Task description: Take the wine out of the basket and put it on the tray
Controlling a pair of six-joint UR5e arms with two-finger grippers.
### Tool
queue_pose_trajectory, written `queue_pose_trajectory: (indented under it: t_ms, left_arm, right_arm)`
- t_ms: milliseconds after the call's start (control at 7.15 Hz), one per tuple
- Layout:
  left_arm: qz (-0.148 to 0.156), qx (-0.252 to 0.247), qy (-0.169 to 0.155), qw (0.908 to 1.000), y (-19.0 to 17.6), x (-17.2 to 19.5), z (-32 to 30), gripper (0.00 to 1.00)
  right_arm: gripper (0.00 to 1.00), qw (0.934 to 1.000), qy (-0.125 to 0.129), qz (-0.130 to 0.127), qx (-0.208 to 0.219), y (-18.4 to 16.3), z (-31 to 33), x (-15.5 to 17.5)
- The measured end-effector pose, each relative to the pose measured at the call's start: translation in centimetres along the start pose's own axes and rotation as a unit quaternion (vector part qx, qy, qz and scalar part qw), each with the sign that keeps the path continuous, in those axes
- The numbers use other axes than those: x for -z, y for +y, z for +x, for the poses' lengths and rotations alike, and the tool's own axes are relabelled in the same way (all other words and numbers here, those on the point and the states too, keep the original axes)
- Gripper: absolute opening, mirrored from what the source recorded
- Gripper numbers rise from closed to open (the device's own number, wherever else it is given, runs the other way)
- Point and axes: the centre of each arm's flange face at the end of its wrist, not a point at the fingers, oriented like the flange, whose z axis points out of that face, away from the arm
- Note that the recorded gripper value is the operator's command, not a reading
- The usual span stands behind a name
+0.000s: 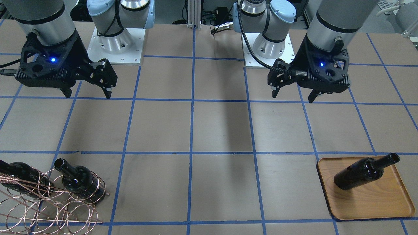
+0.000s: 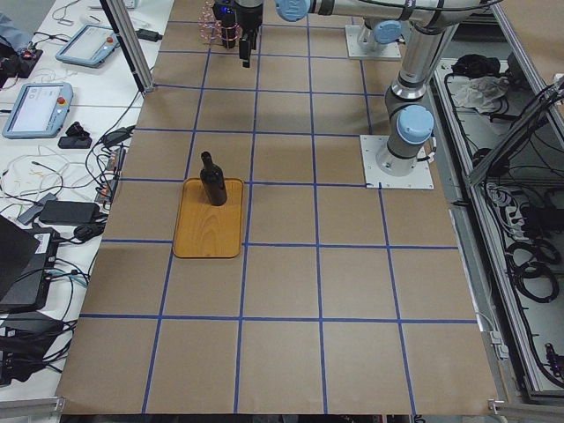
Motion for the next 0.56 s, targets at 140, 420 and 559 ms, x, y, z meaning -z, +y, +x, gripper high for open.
queue_pose_trajectory:
  t_ms: [140,420,559]
  left_arm:
    - [0.002,0.001,-0.002,1.0,1.1,0.3,0.4,1.0]
    - [0.005,0.002,-0.004,1.0,2.0,0.8,0.6,1.0]
    - [0.004,0.002,-0.004,1.0,2.2,0.7,0.7,1.0]
  right_arm:
    - [1.0,1.0,0.0,0.0,0.0,0.0,0.0,0.0]
    - [1.0,1.0,0.0,-0.001,0.0,0.0,0.0,0.0]
    - [1.0,1.0,0.0,-0.001,0.0,0.0,0.0,0.0]
